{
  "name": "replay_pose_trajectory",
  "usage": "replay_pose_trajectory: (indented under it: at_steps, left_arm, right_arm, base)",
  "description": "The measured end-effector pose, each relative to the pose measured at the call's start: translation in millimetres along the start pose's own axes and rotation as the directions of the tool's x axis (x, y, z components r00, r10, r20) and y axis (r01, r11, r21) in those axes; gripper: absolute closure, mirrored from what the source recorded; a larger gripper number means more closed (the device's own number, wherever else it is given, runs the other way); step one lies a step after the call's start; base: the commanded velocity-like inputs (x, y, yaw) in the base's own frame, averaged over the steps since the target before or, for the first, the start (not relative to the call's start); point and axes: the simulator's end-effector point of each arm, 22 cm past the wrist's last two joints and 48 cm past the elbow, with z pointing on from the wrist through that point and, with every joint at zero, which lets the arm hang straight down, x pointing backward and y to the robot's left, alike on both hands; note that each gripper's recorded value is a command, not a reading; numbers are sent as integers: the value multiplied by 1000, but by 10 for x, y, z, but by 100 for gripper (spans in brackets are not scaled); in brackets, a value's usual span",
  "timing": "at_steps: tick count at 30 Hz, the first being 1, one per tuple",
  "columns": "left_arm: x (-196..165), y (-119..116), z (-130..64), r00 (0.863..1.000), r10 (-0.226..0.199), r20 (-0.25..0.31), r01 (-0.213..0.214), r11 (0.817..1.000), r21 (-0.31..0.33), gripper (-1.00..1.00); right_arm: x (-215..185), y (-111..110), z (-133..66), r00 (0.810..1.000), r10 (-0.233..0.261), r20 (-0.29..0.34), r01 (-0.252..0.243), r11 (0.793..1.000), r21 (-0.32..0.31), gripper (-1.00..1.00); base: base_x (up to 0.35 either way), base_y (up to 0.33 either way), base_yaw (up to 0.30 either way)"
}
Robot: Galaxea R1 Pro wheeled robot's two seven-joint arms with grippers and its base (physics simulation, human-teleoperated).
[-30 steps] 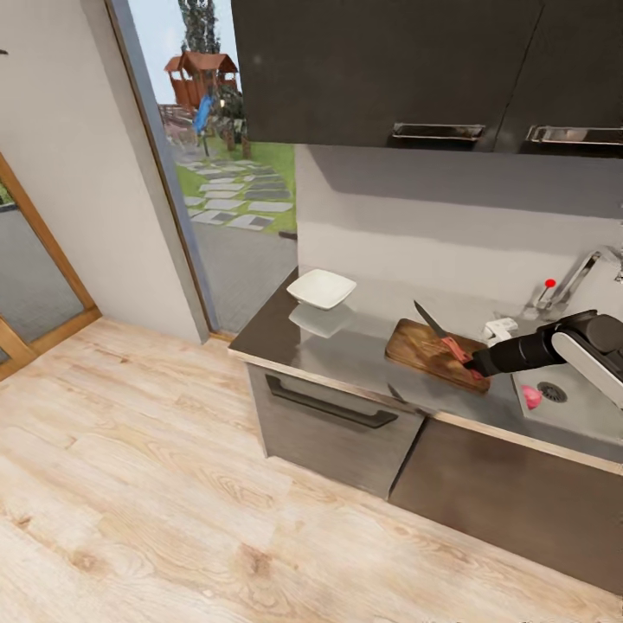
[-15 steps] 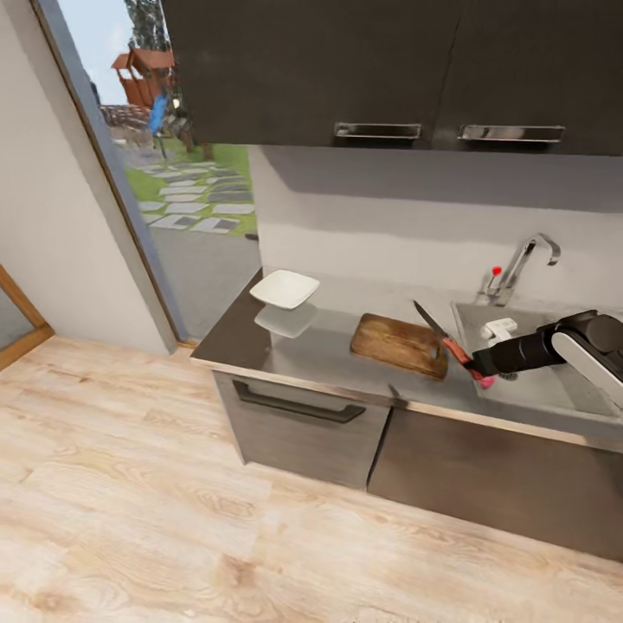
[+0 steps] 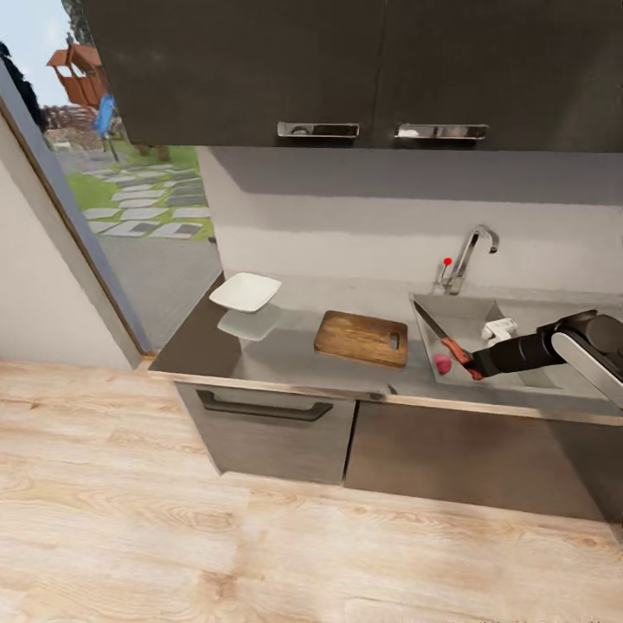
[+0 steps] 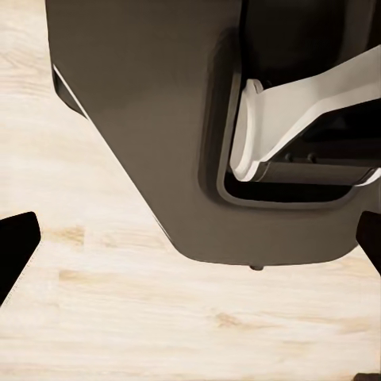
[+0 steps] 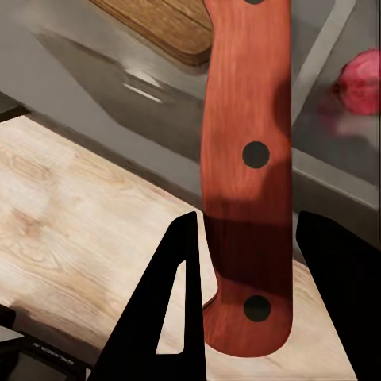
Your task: In the kitchen, take the Vidalia onion out of the sink, dice it on the chopping board with the paring knife, put the diced onion into the bowl on the countertop, then place both the paring knife and the chopping board into the sink.
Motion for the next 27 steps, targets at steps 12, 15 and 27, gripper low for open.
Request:
replay_pose_trajectory:
  at_steps: [12, 15, 27]
  left_arm:
    - [-35, -7, 6, 1000, 1, 10, -1, 1000, 2, -100]
    - [-53, -8, 9, 1000, 1, 15, -1, 1000, 2, -100]
    - [-108, 0, 18, 1000, 4, 29, -4, 1000, 2, -100]
  right_arm:
    - [-45, 8, -66, 1000, 1, 15, -1, 1000, 0, 100]
    - [-96, -2, -121, 999, 7, 31, -7, 1000, 0, 100]
    - [-173, 2, -237, 998, 6, 56, -7, 1000, 5, 100]
  base:
    - [0, -88, -9]
    - [0, -116, 0]
    - [50, -148, 0]
